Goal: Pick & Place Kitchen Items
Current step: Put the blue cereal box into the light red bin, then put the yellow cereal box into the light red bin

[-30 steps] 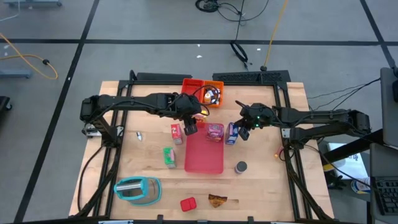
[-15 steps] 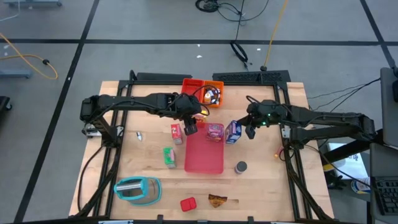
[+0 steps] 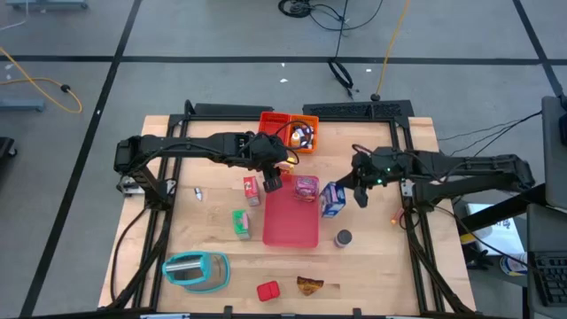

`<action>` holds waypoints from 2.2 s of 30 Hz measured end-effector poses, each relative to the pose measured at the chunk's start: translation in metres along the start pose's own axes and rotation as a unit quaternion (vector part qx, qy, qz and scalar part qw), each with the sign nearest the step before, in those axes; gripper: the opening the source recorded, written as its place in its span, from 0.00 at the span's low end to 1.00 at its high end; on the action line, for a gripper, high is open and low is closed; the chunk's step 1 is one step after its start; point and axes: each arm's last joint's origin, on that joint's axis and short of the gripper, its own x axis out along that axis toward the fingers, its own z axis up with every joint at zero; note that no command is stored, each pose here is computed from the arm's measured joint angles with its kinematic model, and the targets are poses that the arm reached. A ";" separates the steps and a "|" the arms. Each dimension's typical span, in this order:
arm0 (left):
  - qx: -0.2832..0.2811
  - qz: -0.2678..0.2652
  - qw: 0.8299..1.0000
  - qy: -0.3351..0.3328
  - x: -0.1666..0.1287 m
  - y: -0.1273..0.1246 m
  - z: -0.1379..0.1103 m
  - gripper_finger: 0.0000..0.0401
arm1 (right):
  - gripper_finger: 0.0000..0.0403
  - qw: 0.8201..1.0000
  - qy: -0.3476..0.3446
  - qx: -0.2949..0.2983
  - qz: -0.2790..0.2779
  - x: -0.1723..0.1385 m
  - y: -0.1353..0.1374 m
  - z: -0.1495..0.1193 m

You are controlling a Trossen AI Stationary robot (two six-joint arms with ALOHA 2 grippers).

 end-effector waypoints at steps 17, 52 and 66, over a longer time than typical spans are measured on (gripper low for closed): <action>0.000 0.000 1.000 -0.005 0.000 0.000 0.001 0.44 | 0.00 1.000 0.009 -0.024 0.007 0.058 0.029 -0.009; -0.002 0.000 1.000 -0.006 0.000 0.000 0.001 0.44 | 0.07 0.999 0.009 -0.048 -0.001 0.068 0.028 -0.010; -0.004 0.000 1.000 -0.003 0.000 0.000 0.000 0.44 | 0.07 0.998 0.023 -0.051 -0.008 0.071 0.023 -0.021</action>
